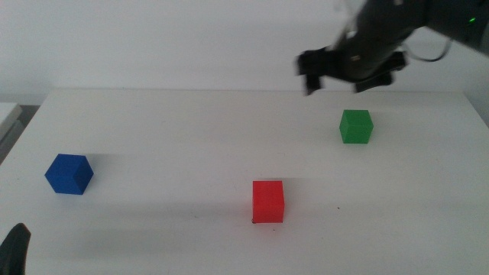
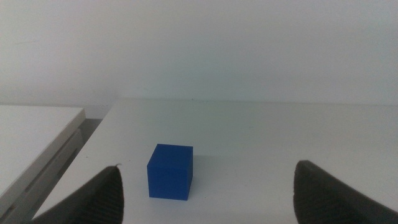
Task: Stack red cubes first, then green, then blue cubes in a specific spot.
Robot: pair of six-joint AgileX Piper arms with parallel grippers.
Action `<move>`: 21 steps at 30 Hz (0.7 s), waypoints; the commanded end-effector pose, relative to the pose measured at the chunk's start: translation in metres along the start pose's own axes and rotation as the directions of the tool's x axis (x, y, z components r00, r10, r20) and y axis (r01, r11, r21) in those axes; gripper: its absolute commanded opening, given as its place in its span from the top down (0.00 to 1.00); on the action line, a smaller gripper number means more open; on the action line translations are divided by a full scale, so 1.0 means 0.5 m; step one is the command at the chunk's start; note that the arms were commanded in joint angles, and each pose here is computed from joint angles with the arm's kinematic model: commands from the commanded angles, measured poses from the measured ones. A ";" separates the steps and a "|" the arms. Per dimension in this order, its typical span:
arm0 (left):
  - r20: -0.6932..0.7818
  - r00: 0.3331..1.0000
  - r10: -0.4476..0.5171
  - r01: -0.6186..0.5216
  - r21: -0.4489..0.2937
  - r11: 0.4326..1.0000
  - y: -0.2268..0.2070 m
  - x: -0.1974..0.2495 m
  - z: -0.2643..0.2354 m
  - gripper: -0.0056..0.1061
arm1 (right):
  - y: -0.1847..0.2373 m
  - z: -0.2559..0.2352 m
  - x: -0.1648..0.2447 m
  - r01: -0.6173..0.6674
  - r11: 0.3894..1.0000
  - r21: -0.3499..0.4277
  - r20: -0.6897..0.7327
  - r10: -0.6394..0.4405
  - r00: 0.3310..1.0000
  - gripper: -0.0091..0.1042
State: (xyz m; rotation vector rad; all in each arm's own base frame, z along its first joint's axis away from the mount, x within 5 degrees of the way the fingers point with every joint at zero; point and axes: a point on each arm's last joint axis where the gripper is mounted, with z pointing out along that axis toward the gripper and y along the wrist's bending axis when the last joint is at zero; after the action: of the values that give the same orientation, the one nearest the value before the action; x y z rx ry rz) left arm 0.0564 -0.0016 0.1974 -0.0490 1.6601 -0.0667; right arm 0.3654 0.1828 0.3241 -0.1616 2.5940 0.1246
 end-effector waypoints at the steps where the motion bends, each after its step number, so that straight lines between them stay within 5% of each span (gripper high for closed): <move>1: 0.017 1.000 0.001 -0.001 0.006 1.000 -0.001 -0.003 -0.001 0.11 | -0.067 0.022 -0.024 -0.011 0.999 0.044 0.026 0.010 1.000 0.10; 10: 0.017 1.000 0.001 -0.001 0.006 1.000 -0.001 -0.003 -0.001 0.11 | -0.198 0.134 -0.096 -0.168 0.983 0.072 -0.084 0.174 0.981 0.10; 21: 0.017 1.000 0.001 -0.001 0.006 1.000 -0.001 -0.003 -0.001 0.11 | -0.209 0.278 -0.123 -0.145 0.984 0.102 -0.163 0.161 0.973 0.10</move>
State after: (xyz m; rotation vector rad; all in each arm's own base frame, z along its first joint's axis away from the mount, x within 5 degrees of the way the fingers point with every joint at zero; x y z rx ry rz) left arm 0.0564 -0.0016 0.1975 -0.0491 1.6584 -0.0665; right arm 0.5002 0.1066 0.2352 0.0628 2.7663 0.0691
